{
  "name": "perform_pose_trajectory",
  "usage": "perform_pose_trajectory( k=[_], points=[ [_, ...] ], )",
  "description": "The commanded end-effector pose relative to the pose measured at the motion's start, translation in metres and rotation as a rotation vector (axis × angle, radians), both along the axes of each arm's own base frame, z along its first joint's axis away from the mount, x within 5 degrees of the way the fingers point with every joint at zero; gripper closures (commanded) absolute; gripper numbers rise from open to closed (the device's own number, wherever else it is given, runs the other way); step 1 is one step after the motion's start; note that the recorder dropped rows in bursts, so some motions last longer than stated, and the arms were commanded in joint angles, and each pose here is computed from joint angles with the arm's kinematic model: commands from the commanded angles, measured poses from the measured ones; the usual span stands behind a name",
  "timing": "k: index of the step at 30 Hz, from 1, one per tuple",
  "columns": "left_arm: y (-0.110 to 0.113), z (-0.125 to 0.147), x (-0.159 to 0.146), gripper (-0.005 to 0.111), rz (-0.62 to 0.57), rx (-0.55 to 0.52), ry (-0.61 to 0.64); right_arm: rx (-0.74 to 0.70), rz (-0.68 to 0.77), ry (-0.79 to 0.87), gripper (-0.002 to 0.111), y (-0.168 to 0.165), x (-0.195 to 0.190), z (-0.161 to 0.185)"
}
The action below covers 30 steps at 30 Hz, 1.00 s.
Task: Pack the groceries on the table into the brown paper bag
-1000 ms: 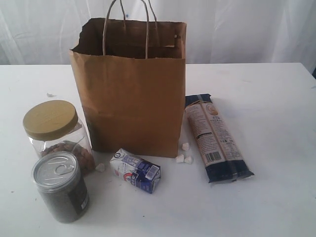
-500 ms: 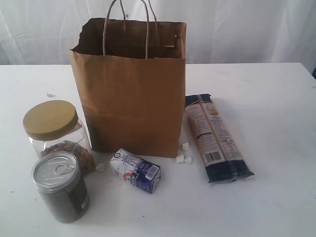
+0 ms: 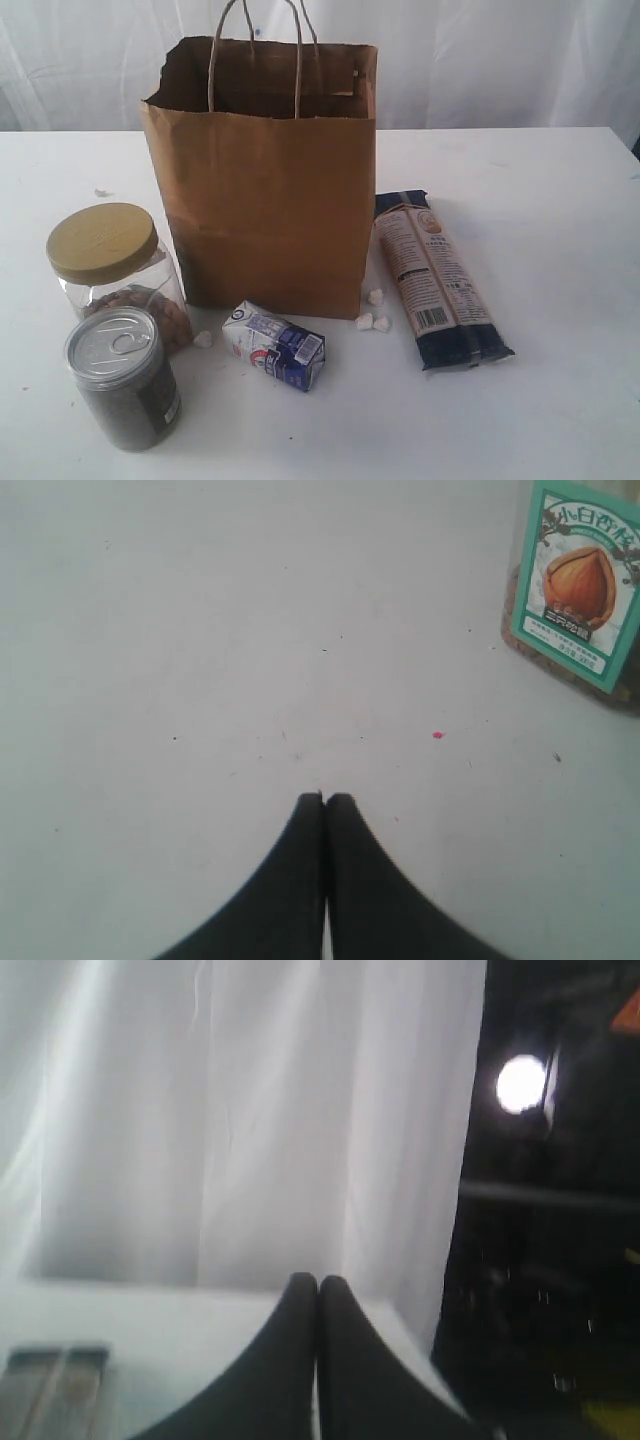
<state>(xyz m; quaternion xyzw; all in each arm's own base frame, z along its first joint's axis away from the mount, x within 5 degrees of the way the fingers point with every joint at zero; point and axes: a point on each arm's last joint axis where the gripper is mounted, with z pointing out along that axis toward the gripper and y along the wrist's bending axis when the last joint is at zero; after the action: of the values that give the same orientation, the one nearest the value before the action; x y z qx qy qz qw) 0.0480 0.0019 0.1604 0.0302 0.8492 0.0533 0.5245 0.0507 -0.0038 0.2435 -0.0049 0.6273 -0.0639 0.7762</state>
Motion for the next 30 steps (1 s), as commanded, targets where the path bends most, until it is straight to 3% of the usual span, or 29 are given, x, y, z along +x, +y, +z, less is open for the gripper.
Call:
perform_pose_trajectory(
  k=[1,21,22,23,25,30],
  points=[
    [-0.0008,-0.0031,-0.0003,0.107,-0.007,-0.013,0.009,0.024,-0.018,0.435,0.108,-0.0016,0.0033,-0.0581],
    [-0.0008,-0.0031,-0.0003,0.107,-0.007,-0.013,0.009,0.003,-0.018,0.474,0.108,-0.0016,0.0025,-0.0614],
    [0.0005,-0.0027,-0.0002,0.107,-0.024,0.054,0.009,0.003,-0.018,0.474,0.108,-0.0016,0.0025,-0.0614],
    [0.0036,-0.0019,-0.0001,0.107,-0.054,0.19,0.012,0.003,-0.018,0.474,0.108,-0.0016,0.0025,-0.0614],
    [0.0063,-0.0003,0.0004,0.107,-0.083,0.322,0.009,0.003,-0.018,0.474,0.108,-0.0016,0.0025,-0.0614],
    [0.0067,0.0009,0.0009,0.107,-0.083,0.335,-0.004,0.003,-0.018,0.474,0.108,-0.0016,0.0025,-0.0614]
  ],
)
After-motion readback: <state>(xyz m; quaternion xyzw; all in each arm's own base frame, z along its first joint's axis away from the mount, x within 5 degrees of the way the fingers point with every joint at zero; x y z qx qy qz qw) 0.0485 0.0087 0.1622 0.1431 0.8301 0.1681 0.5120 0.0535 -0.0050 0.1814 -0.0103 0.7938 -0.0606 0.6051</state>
